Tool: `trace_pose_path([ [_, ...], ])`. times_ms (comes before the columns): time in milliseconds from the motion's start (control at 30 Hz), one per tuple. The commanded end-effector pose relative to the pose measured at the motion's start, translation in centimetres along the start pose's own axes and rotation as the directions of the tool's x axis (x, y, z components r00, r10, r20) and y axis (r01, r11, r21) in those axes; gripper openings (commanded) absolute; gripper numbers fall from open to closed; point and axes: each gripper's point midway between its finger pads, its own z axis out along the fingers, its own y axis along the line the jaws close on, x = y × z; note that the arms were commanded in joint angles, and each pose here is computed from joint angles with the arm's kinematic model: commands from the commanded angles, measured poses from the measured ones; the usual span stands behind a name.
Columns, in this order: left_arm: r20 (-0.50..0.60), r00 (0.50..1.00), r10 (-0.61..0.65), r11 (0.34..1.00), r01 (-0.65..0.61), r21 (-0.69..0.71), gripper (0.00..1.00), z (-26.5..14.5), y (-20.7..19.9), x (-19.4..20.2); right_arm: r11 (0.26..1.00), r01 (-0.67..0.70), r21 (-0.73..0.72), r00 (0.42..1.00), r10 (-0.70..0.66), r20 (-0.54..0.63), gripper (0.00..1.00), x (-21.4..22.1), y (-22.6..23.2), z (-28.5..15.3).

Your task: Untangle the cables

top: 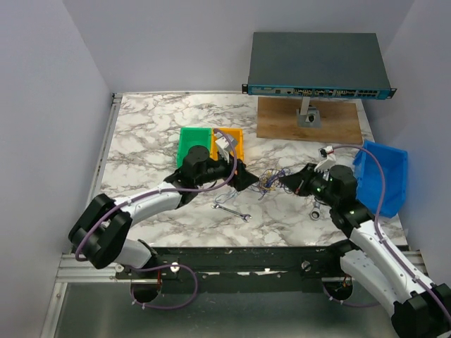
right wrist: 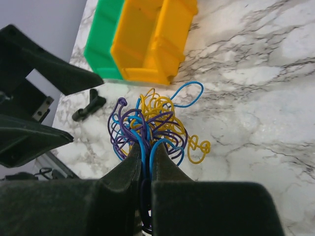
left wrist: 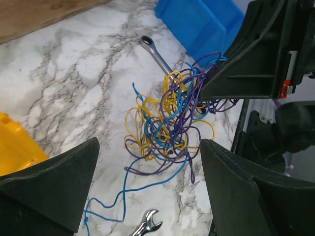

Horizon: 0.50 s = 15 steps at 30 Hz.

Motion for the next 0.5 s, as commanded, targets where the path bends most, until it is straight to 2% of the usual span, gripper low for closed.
trace_pose_path([
  [0,-0.071,0.997,0.018,0.977,-0.003,0.211,0.83,1.2,-3.0,0.5,0.983,0.043,-0.181,0.998,-0.051,-0.036,0.01,0.3,3.1,0.1],
  [67,-0.118,0.993,0.007,0.97,0.022,0.242,0.8,1.9,-3.5,1.2,0.985,0.034,-0.167,0.999,-0.04,-0.033,0.01,0.3,2.8,0.3],
  [200,-0.261,0.965,-0.033,0.977,0.085,0.193,0.75,3.9,-2.4,3.5,0.981,0.026,-0.192,0.999,-0.031,-0.026,0.01,0.1,3.2,0.5],
  [300,-0.306,0.95,-0.06,0.96,0.139,0.242,0.72,4.7,-3.2,4.3,0.978,0.02,-0.208,0.999,-0.026,-0.024,0.01,-0.1,3.6,0.5],
  [333,-0.31,0.949,-0.063,0.953,0.149,0.263,0.62,4.8,-3.7,4.4,0.977,0.02,-0.215,0.999,-0.025,-0.025,0.01,0.0,3.7,0.4],
  [400,-0.309,0.948,-0.072,0.95,0.16,0.269,0.24,4.9,-3.9,4.4,0.981,0.016,-0.195,1.0,-0.02,-0.016,0.02,-0.2,3.4,0.5],
  [433,-0.298,0.952,-0.074,0.954,0.155,0.258,0.01,4.8,-3.7,4.2,0.987,0.009,-0.158,1.0,-0.01,-0.006,0.05,-0.3,2.8,0.5],
  [467,-0.277,0.958,-0.079,0.963,0.144,0.226,0.0,4.6,-3.1,3.9,0.995,-0.003,-0.095,1.0,0.003,0.004,0.07,-0.4,1.7,0.6],
])
